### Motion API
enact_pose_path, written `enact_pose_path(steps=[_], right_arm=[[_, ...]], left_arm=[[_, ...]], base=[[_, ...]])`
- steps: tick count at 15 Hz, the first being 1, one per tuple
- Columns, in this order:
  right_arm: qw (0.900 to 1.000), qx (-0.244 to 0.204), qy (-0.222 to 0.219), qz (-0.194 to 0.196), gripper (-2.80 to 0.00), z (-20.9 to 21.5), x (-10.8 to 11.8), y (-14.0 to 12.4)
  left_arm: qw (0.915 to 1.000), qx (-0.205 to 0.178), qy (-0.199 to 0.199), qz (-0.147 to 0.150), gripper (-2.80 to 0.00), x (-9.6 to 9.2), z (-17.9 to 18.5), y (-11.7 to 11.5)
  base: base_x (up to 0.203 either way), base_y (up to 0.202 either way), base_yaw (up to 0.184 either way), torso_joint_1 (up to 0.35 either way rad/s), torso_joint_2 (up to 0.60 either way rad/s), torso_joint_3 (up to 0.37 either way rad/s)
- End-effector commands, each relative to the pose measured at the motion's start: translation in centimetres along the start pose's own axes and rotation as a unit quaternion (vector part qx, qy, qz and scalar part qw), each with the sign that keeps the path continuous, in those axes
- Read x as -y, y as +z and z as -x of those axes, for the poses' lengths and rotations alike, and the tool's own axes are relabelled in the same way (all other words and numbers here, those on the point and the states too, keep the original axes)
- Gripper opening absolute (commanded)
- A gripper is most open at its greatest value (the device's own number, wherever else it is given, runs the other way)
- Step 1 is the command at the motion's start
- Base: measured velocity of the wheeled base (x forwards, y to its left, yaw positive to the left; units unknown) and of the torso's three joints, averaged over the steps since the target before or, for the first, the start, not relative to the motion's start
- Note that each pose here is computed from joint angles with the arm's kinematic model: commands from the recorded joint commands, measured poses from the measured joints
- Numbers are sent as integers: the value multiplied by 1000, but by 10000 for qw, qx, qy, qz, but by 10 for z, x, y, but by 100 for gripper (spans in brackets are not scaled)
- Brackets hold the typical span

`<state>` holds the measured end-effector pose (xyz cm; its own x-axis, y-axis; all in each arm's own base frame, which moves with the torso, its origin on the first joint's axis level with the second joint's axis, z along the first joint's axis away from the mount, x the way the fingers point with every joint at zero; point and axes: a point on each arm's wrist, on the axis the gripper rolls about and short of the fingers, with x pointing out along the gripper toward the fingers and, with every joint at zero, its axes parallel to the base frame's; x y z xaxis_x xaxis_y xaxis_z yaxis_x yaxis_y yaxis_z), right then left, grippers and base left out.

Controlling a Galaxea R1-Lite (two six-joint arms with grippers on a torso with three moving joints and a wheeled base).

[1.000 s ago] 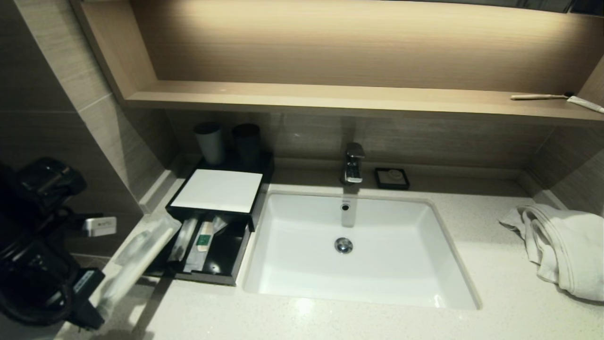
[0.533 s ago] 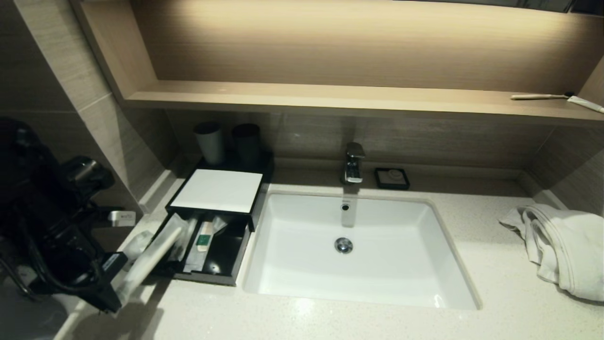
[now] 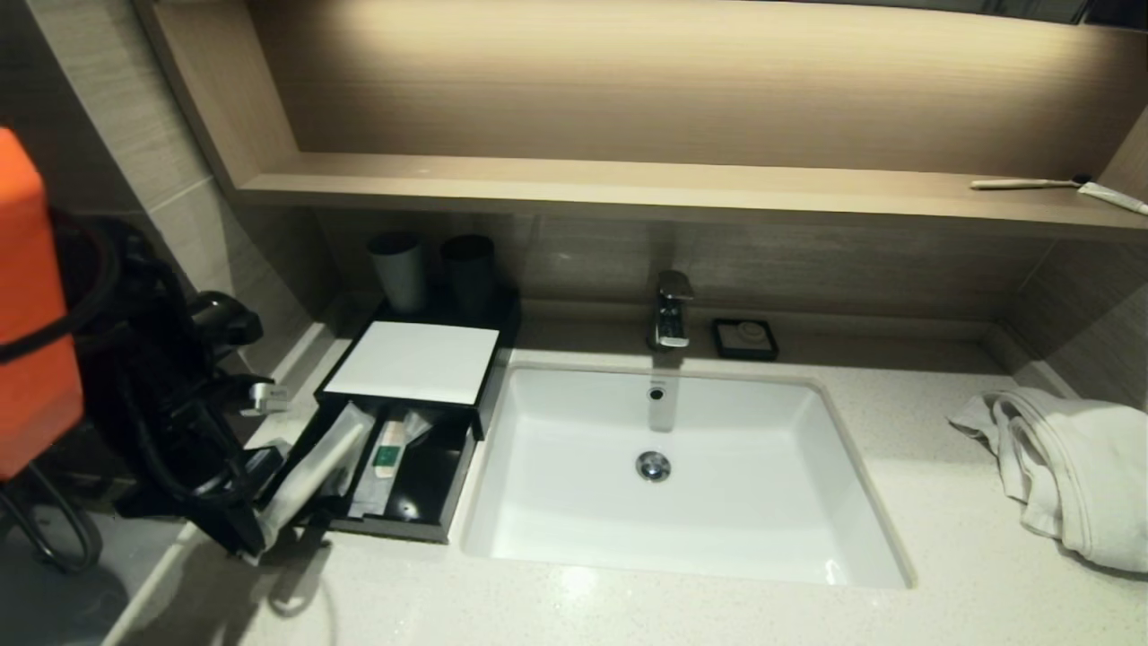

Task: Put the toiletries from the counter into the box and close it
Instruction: Place the bathroom toiletry into the drawer

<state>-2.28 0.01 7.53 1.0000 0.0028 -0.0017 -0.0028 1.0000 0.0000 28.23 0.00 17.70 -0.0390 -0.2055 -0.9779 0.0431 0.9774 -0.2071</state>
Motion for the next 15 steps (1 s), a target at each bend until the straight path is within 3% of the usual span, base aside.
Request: enact_pose_path(steps=[1,9,15], right_arm=[[10000,1,2,0,-280,0,0,0],[10000,1,2,0,-280,0,0,0],[10000,1,2,0,-280,0,0,0]], left_arm=[[9999,-142,-13,51,-280,-2,-9,10],[9998,97,-21,154,-280,0,-8,38],[9999,134,-24,35,-280,6,-15,56]], base=[[0,0,0,0,0,0],[0,0,0,0,0,0],[0,0,0,0,0,0]])
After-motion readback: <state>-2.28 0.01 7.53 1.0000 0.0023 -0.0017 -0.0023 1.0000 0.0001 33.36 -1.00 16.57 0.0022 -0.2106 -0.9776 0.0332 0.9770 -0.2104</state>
